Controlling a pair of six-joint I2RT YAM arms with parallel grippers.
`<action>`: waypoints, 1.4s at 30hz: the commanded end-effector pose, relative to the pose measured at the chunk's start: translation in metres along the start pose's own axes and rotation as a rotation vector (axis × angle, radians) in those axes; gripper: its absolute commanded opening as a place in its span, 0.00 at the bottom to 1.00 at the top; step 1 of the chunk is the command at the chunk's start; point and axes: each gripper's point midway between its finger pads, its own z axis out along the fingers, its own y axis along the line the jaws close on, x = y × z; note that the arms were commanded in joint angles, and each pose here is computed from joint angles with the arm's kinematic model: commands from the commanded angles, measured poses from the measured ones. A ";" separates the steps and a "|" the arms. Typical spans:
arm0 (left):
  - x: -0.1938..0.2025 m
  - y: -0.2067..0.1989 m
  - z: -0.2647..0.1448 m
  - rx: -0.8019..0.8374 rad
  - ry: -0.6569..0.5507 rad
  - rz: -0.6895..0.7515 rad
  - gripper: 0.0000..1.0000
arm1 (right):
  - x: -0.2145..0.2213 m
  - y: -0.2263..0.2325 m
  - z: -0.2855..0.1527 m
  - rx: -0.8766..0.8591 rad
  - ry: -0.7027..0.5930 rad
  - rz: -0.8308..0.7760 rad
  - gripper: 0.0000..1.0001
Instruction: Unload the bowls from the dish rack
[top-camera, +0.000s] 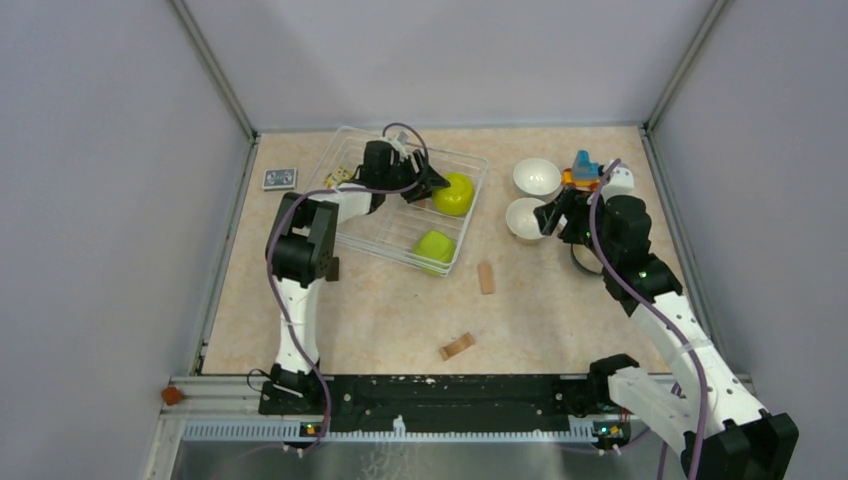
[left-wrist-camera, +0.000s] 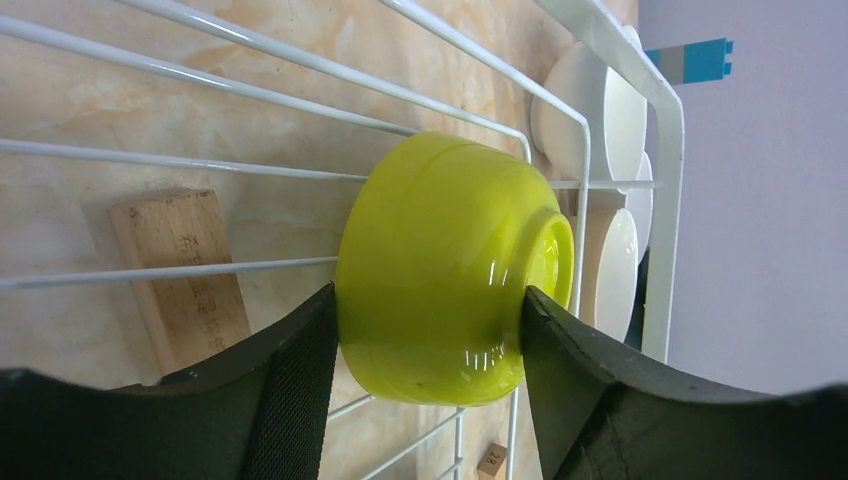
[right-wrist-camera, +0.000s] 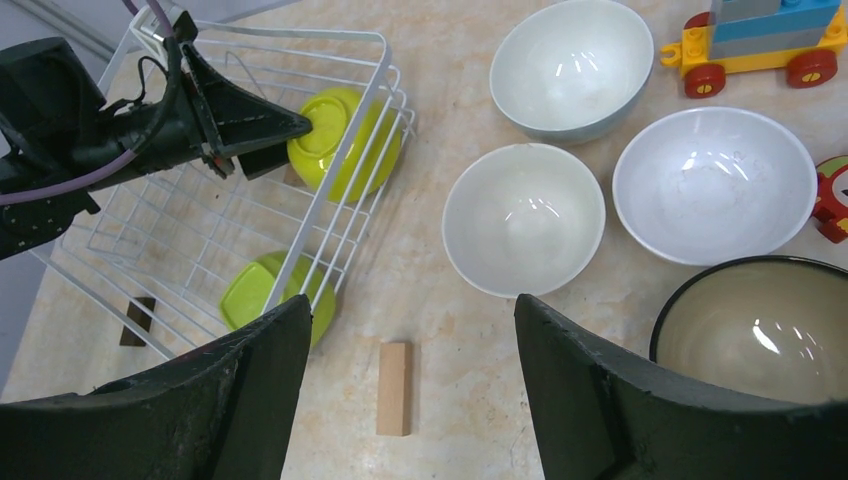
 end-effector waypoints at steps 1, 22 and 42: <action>-0.025 -0.076 -0.028 0.170 -0.063 0.120 0.43 | -0.007 0.003 -0.004 -0.007 -0.032 -0.023 0.73; -0.047 -0.093 -0.129 -0.764 -0.374 0.818 0.42 | -0.007 0.011 0.000 -0.054 -0.032 -0.024 0.73; 0.028 -0.043 -0.068 -0.975 -0.081 0.906 0.92 | -0.007 0.011 -0.003 -0.052 -0.031 -0.015 0.72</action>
